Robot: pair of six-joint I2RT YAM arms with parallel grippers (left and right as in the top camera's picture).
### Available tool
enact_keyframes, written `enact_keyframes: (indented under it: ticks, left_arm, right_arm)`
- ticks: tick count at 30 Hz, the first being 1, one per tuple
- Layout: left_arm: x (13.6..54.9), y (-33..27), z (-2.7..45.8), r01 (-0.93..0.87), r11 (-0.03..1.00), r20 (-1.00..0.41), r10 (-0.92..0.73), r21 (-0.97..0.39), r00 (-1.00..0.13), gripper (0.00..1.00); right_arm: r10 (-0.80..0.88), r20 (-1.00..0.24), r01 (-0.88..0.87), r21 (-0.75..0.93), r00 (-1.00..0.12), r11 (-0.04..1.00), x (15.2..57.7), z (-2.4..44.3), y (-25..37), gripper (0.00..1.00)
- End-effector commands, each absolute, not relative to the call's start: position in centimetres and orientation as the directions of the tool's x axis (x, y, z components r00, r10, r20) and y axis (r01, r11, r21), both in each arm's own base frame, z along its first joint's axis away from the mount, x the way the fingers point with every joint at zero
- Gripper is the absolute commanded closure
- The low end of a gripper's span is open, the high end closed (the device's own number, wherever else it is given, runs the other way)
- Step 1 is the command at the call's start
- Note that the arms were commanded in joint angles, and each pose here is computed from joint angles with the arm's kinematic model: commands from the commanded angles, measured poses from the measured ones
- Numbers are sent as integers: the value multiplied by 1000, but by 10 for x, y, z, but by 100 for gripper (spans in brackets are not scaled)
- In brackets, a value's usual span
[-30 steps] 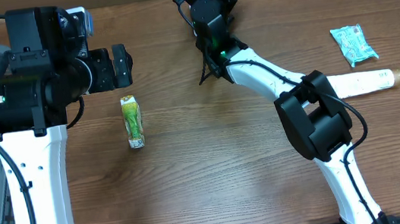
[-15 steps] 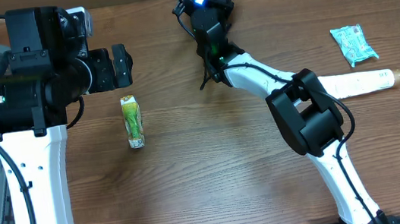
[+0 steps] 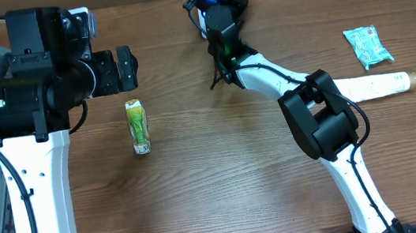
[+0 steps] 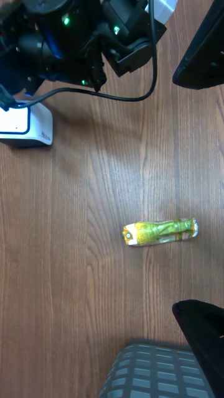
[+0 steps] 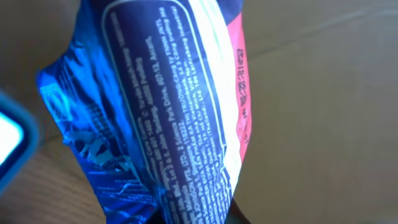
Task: Scan the item barcode
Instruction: 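Carry the Carefree pack to the right side and lower it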
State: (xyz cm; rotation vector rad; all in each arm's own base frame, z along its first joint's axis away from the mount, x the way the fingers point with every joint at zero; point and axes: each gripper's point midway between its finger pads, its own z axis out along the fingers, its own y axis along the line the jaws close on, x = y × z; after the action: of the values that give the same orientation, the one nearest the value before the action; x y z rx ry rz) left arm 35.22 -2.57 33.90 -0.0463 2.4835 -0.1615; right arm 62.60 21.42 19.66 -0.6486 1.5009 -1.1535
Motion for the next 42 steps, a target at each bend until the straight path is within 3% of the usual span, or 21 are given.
enact_keyframes:
  ticks: [1, 5, 16, 28, 36, 42]
  left_arm:
    - [355, -27, 340, 15, 992, -608, -63, -123, -792, 0]
    - [355, -27, 340, 15, 992, -608, -63, -123, -792, 0]
    - [355, -27, 340, 15, 992, -608, -63, -123, -792, 0]
    - [355, -27, 340, 15, 992, -608, -63, -123, -792, 0]
    - [355, -27, 340, 15, 992, -608, -63, -123, -792, 0]
    - [355, -27, 340, 15, 992, -608, -63, -122, -791, 0]
  right_arm:
    - [-877, -393, 228, -913, -276, 337, 620, 218, 217, 96]
    - [-866, -428, 296, -888, -258, 351, 614, 235, 217, 96]
    - [-866, -411, 223, -907, -285, 357, 617, 213, 220, 96]
    - [-872, -386, 229, -917, -301, 327, 607, 228, 227, 96]
    - [-796, -522, 220, -853, -306, 474, 579, 296, 221, 96]
    - [-655, -678, 63, -710, -333, 702, 535, 321, 211, 96]
